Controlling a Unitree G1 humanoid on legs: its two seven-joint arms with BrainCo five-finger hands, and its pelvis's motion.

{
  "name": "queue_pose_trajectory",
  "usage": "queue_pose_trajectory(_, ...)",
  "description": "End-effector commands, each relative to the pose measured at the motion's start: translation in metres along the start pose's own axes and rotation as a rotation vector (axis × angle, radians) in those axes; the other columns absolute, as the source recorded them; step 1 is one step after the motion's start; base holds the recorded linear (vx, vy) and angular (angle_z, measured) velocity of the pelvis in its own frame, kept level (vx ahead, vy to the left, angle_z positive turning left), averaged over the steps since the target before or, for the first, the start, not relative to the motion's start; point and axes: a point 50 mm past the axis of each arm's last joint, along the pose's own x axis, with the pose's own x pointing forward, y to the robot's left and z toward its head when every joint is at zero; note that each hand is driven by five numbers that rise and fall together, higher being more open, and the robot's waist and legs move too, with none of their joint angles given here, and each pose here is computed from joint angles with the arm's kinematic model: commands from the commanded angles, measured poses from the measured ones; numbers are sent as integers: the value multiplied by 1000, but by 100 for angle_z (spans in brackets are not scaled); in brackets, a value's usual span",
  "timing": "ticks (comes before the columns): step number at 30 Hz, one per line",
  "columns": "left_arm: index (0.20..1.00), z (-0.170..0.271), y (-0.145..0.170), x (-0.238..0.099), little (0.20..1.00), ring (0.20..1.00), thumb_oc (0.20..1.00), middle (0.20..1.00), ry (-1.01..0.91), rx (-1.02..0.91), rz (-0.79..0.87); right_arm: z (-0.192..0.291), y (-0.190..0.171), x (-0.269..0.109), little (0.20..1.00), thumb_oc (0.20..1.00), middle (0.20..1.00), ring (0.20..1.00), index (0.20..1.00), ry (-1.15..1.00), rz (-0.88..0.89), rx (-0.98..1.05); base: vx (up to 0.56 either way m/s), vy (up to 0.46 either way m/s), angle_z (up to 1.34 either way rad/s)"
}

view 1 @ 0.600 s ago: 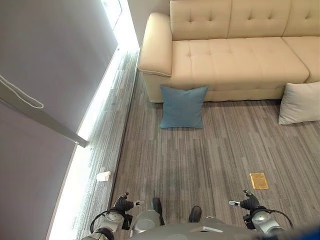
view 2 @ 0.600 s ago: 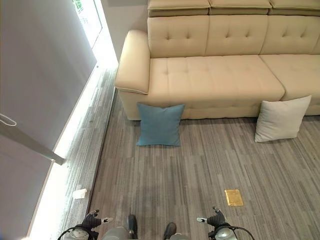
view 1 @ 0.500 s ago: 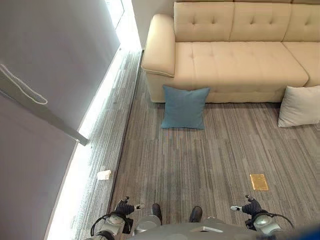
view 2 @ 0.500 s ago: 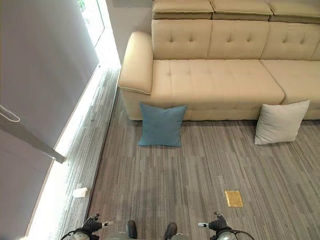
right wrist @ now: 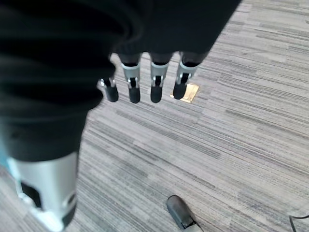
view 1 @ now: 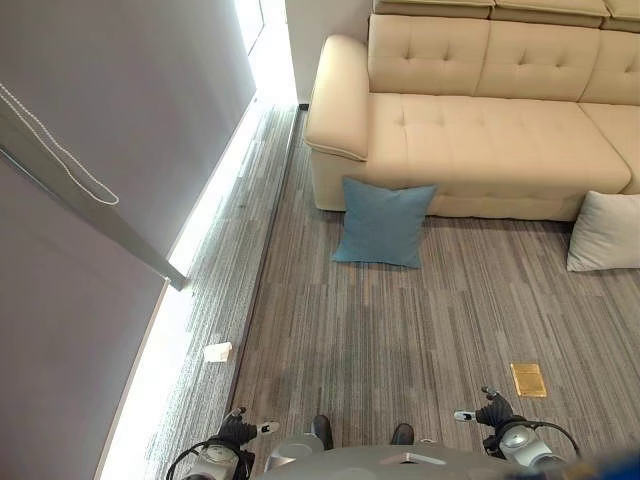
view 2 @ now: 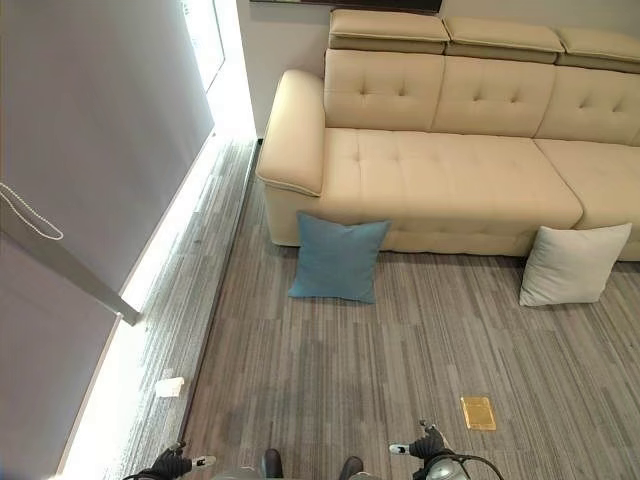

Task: Pick up all the scattered cushions and arrange them neatly on the sofa.

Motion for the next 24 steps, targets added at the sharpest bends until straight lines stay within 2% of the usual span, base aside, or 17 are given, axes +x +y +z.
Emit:
queue_pose_trajectory(1,1000,11,7,3,1000,1000,1000,1000,-26,36,22,13,-7,3,1000,1000,1000,1000,1000,-45,-8,-46,150,133,0)
queue_pose_trajectory(8,1000,25,3,5,1000,1000,1000,1000,-73,40,10,15,-11,3,1000,1000,1000,1000,1000,-56,-25,-12,246,-59,51)
queue_pose_trajectory(14,1000,31,-5,4,1000,1000,1000,1000,-100,45,-21,-1,-6,0,1000,1000,1000,1000,1000,-14,-24,28,287,-237,64)
queue_pose_trajectory(24,1000,36,-10,4,1000,1000,1000,1000,-109,49,-36,-2,-12,1,1000,1000,1000,1000,1000,-8,-47,38,138,-81,-10)
